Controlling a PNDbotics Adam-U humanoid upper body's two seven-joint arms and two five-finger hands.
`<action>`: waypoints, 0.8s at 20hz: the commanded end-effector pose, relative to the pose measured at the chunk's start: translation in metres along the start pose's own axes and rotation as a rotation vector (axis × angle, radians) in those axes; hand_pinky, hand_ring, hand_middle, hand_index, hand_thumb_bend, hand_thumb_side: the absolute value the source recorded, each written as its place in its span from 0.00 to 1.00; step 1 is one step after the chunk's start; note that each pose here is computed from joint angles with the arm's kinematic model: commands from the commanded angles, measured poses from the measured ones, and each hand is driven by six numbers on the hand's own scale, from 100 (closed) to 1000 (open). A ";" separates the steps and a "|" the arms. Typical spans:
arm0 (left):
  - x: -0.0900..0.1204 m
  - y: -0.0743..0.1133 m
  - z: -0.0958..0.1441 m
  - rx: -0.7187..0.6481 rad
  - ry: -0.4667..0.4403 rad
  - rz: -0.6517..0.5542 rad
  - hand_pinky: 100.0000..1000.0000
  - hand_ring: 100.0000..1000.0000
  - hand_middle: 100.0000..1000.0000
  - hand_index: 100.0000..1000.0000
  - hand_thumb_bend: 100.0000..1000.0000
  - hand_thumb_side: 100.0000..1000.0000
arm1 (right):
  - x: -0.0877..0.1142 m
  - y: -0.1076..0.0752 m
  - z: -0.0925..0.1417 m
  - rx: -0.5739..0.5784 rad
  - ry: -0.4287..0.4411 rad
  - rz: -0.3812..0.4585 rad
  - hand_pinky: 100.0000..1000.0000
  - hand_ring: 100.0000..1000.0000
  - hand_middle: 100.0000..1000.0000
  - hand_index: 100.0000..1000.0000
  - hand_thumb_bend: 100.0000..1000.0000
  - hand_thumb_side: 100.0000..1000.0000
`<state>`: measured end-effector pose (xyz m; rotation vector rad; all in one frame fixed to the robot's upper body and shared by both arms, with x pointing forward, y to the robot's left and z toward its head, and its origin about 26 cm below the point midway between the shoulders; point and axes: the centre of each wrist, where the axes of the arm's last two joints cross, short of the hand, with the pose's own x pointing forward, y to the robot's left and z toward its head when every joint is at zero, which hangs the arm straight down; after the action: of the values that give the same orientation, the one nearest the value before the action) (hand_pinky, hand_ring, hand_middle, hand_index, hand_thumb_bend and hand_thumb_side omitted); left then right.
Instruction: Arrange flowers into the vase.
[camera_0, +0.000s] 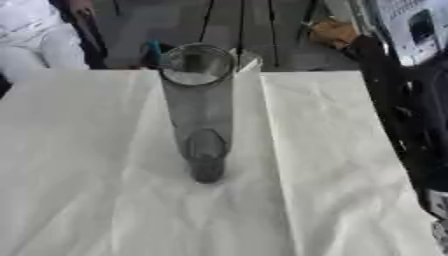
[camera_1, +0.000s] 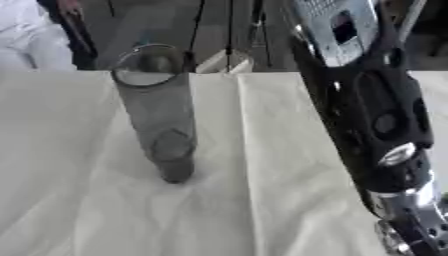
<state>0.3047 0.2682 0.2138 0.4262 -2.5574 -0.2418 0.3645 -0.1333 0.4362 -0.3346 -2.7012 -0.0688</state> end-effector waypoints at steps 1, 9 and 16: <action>0.007 0.001 -0.007 -0.008 -0.037 0.005 0.66 0.79 0.74 0.86 0.00 1.00 | 0.009 0.004 -0.008 -0.012 -0.011 -0.031 0.00 0.00 0.00 0.00 0.00 0.80; 0.006 0.002 -0.006 -0.016 -0.033 -0.005 0.66 0.79 0.74 0.86 0.00 0.99 | 0.015 0.004 -0.023 -0.027 0.141 -0.180 0.00 0.00 0.00 0.00 0.00 0.81; 0.007 0.002 -0.008 -0.018 -0.038 -0.005 0.66 0.79 0.74 0.85 0.00 0.99 | 0.025 0.005 -0.029 -0.031 0.194 -0.322 0.00 0.00 0.00 0.00 0.00 0.81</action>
<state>0.3052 0.2663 0.2151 0.4168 -2.5594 -0.2554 0.3634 -0.1246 0.4598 0.0521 -2.5136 -0.2032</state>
